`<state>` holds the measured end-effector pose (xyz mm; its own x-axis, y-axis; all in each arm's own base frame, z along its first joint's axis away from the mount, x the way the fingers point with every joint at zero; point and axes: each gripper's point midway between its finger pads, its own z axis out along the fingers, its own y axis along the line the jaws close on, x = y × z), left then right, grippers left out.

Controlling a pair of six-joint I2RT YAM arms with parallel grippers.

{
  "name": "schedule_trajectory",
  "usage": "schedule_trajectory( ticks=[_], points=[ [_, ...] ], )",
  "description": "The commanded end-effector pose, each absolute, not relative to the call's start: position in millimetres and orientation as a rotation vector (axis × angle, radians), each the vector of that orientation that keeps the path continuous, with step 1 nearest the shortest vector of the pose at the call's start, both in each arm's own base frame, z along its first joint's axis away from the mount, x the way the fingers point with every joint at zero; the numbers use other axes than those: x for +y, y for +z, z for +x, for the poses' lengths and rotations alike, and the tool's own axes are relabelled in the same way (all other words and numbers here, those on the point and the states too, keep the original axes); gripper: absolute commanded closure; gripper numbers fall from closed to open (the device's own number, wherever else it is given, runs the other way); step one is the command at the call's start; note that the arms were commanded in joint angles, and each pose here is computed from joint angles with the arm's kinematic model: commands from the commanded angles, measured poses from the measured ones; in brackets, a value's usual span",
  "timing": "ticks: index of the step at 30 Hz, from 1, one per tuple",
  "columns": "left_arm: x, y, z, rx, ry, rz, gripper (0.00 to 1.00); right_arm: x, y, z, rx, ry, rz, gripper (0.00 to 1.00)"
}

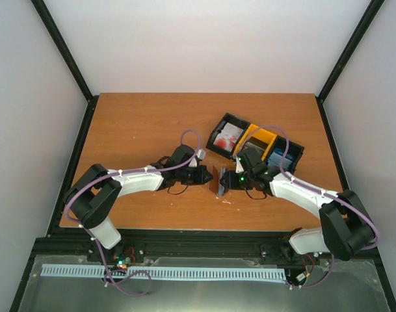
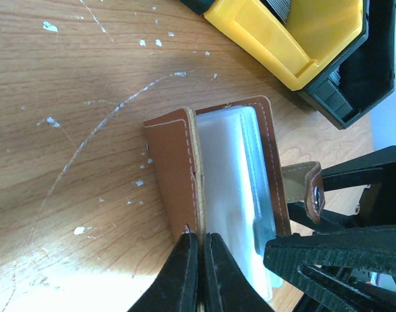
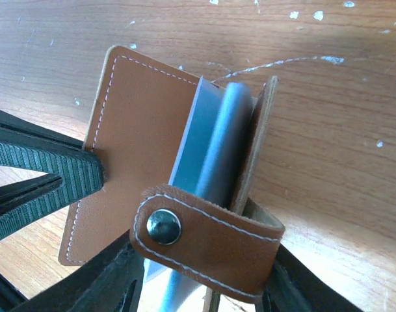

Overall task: Put the credit cards into the card holder
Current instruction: Open the card holder at the center of the board.

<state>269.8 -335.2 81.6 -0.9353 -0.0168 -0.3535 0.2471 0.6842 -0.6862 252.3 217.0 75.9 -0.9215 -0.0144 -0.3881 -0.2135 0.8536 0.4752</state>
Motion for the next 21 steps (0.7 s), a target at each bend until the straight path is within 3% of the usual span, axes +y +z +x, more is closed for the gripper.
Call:
schedule_trajectory(
  ticks=[1,8,21],
  points=[
    [-343,97,280,2.513,-1.139,0.207,0.99,218,74,254,2.654,0.758,-0.167,0.54],
    [-343,94,280,2.521,-1.129,0.201,0.99,208,59,256,2.702,0.657,-0.139,0.65],
    [-305,53,287,2.662,-0.828,-0.021,0.99,206,78,259,2.637,0.668,-0.120,0.56]
  ],
)
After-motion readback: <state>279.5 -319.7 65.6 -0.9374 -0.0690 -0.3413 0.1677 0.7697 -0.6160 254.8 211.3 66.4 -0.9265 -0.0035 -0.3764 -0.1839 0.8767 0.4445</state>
